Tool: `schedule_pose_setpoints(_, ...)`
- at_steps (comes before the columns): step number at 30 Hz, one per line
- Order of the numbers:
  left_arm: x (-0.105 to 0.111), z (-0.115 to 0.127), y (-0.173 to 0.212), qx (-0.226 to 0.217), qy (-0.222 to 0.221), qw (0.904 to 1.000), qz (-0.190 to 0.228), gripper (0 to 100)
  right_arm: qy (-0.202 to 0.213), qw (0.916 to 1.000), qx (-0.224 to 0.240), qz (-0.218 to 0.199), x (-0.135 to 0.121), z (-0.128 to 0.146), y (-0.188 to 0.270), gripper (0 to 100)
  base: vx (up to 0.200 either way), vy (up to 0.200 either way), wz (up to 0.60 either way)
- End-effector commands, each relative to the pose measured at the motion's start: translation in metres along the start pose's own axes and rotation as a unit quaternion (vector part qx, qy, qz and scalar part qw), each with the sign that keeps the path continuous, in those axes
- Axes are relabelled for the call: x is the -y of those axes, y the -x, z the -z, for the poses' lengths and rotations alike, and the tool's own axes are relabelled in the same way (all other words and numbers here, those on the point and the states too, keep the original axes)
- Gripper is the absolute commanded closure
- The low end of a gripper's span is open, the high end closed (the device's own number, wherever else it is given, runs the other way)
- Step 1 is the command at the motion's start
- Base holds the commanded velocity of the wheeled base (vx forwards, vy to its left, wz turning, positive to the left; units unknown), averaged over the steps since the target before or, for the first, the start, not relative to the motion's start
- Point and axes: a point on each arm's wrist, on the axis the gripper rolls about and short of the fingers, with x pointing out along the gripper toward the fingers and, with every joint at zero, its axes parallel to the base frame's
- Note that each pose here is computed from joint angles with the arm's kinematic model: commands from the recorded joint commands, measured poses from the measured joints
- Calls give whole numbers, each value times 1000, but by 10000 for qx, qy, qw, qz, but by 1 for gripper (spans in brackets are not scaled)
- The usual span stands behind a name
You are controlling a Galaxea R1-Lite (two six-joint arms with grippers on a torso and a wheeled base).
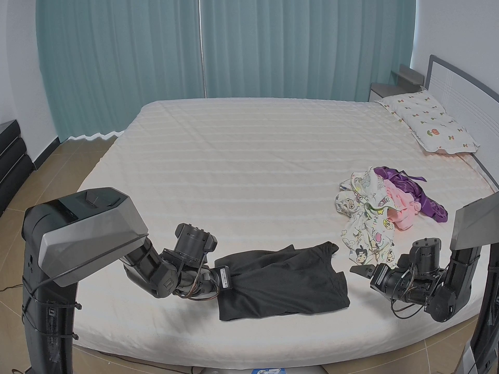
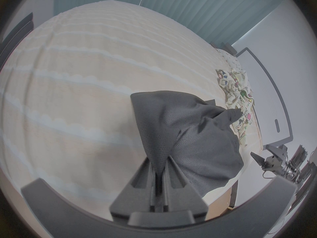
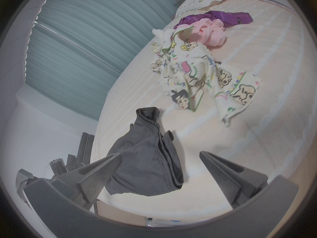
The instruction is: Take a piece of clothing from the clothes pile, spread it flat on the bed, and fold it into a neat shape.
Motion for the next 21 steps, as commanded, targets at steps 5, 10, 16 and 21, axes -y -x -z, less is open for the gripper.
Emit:
schedule_pose_setpoints(5,-10,-3,8,32,124,9999,-89,100,0,10000,-8,0,0,0,0,0,0,200,0)
schedule_pose_setpoints(10,-15,0,10,-22,157,9998,-139,100,0,10000,-8,0,0,0,-1,0,0,200,0)
schedule_pose_setpoints(16,-19,-1,10,-17,202,9996,-176,100,-31,10000,-8,-20,-1,0,-1,0,0,133,0)
schedule_pose_setpoints(21,-21,1,10,-58,223,9995,-209,100,-30,10000,-3,-25,-1,0,-1,0,0,0,0)
